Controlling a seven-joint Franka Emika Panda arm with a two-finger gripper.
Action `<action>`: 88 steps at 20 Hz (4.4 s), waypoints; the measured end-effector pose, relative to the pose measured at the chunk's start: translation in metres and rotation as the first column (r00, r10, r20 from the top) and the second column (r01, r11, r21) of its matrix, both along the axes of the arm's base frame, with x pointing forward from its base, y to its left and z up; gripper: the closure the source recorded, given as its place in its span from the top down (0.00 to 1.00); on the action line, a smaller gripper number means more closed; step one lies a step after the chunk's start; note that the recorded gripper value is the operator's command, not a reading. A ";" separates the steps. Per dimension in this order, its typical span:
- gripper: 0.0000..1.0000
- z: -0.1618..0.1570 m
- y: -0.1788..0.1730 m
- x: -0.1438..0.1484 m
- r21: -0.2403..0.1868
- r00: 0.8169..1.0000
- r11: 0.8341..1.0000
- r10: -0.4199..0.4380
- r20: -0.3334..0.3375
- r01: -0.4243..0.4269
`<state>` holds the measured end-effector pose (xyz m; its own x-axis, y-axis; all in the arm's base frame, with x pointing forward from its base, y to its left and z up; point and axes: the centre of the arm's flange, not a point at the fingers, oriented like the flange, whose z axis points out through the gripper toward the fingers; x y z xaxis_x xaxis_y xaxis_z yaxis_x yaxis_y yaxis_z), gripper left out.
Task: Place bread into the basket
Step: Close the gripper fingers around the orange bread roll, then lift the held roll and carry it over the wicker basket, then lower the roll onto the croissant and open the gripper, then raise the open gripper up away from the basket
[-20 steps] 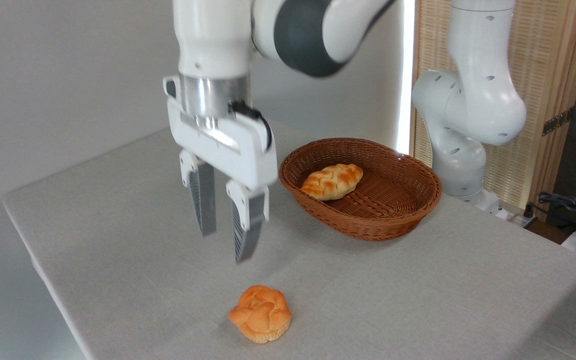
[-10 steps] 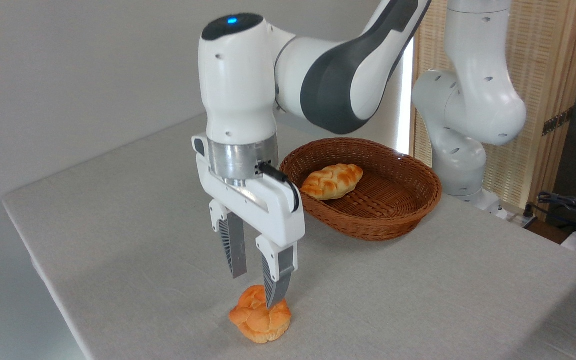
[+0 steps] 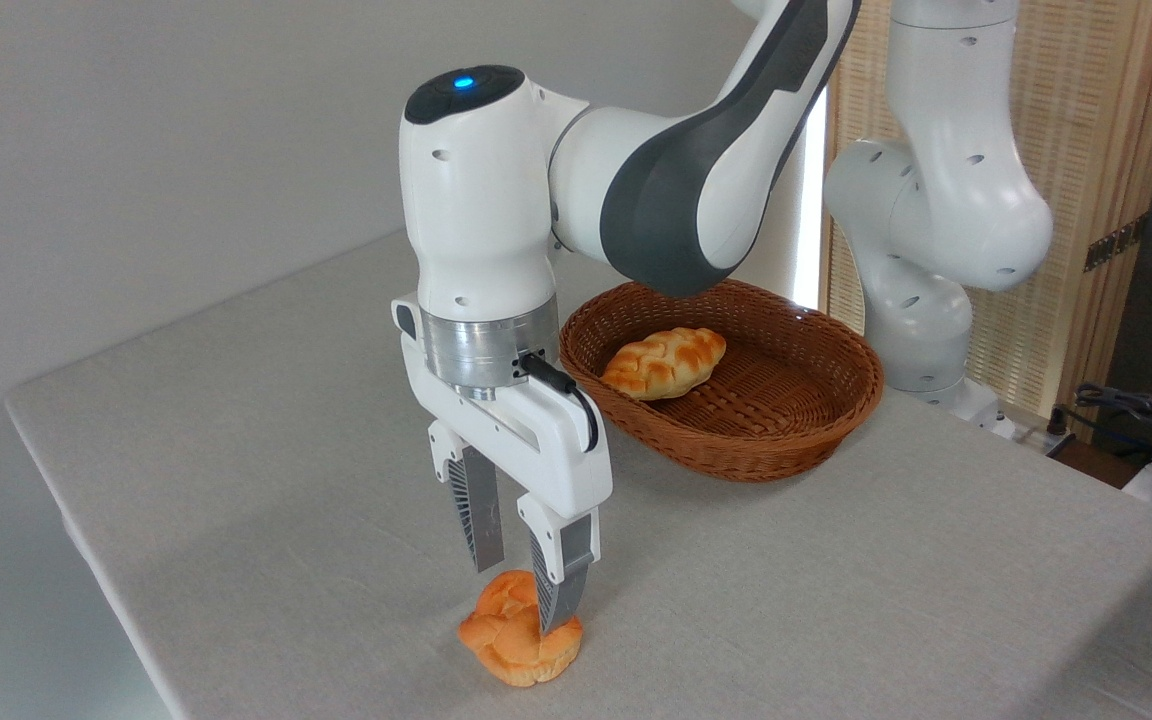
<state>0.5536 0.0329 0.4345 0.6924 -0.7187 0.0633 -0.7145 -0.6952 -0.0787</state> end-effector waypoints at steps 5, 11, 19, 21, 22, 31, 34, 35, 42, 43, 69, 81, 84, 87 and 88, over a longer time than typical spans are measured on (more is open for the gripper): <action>0.83 -0.010 0.000 0.002 0.004 1.000 1.000 0.000 -0.018 0.001; 0.41 -0.013 0.000 0.002 0.010 1.000 1.000 -0.010 -0.024 0.010; 0.42 -0.014 0.000 0.002 0.012 0.999 0.999 -0.035 -0.026 0.035; 0.42 -0.014 0.000 0.002 0.013 0.999 0.999 -0.035 -0.026 0.036; 0.42 -0.014 0.000 0.002 0.013 0.999 0.999 -0.036 -0.026 0.036; 0.48 0.009 -0.015 0.003 0.009 0.998 0.998 -0.064 0.021 0.064; 0.49 0.040 -0.041 -0.005 -0.001 0.993 0.995 -0.099 0.069 0.099; 0.51 0.050 -0.051 -0.010 -0.007 0.992 0.995 -0.103 0.072 0.104; 0.56 0.106 -0.071 -0.074 -0.037 0.987 0.990 -0.138 -0.085 0.135; 0.59 0.110 -0.070 -0.083 -0.041 0.983 0.990 -0.141 -0.118 0.137; 1.00 0.054 -0.153 -0.177 -0.104 0.836 0.948 -0.314 -0.450 0.301; 1.00 0.107 -0.155 -0.158 -0.116 0.893 0.947 -0.320 -0.315 0.298; 1.00 0.142 -0.148 -0.134 -0.113 0.942 0.952 -0.299 -0.151 0.284; 1.00 0.163 -0.120 -0.102 -0.128 0.978 0.971 -0.206 -0.032 0.200; 1.00 0.166 -0.112 -0.091 -0.133 0.986 0.978 -0.166 -0.019 0.162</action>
<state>0.4624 -0.0790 0.6004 0.5685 -0.8098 0.1450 -0.8205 -0.5710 0.0277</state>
